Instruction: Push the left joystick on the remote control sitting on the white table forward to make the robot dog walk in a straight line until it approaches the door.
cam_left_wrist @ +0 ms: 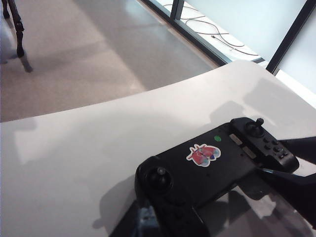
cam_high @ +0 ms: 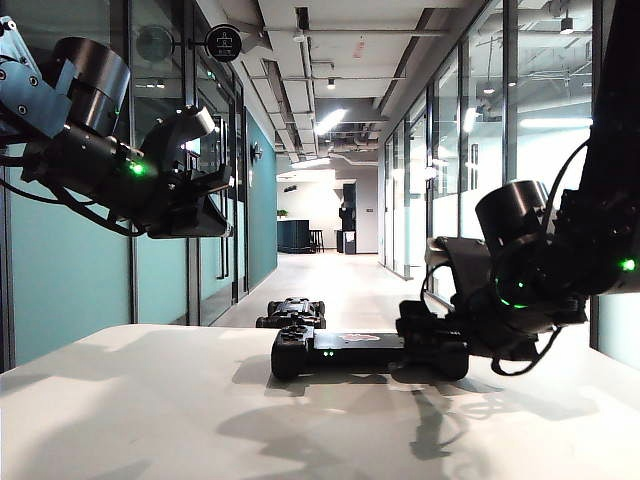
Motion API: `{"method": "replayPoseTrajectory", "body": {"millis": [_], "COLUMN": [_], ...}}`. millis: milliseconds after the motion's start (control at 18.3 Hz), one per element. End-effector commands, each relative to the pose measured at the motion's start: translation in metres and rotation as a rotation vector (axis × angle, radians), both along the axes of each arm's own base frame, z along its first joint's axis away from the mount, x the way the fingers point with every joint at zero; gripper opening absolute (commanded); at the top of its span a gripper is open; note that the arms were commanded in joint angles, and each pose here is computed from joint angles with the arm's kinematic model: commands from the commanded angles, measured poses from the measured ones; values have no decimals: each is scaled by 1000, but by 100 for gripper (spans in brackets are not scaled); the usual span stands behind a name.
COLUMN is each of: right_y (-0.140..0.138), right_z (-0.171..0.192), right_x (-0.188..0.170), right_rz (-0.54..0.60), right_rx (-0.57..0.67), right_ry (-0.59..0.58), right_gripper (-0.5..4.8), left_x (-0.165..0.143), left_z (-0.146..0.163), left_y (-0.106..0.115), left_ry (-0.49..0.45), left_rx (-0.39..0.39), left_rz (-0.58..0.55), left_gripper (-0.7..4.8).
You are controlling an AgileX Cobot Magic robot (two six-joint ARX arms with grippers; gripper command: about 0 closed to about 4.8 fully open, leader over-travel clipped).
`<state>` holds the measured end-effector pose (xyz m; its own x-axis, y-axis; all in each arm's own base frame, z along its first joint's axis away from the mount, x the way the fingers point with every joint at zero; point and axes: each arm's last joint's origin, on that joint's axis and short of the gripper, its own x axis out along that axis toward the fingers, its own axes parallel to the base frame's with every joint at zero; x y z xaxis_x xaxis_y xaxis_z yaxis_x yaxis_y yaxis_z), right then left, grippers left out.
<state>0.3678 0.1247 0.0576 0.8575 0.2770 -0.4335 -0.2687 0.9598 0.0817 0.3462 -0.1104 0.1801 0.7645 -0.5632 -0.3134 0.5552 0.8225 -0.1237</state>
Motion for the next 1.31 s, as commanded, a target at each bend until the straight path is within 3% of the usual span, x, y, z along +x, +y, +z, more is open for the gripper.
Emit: {"method": "replayPoseTrajectory", "body": {"millis": [55, 327, 491, 600, 873, 1091, 1309], "right_y": [-2, -2, -2, -2, 1, 4, 13], "right_z": [2, 2, 2, 2, 2, 2, 3], "right_x": [2, 2, 2, 2, 1, 0, -4], "right_rz": [5, 6, 27, 26, 30, 25, -49], "right_rx": [13, 14, 22, 22, 20, 15, -31], "right_ry": [-6, -6, -3, -4, -4, -7, -25], "right_gripper": [376, 363, 273, 272, 201, 201, 201], "left_x": [1, 1, 1, 1, 1, 1, 1], "left_z": [3, 3, 3, 3, 3, 3, 3], "left_y": [-1, -1, -1, -1, -1, -1, -1], "left_ry": [-20, -20, -20, -20, -18, -18, -17], "left_rx": [-5, -5, -5, -5, -8, -8, -8], "left_rz": [-10, -10, -10, -10, -9, -9, -12], "left_gripper": [-5, -5, -5, -6, -6, -6, -5]}}
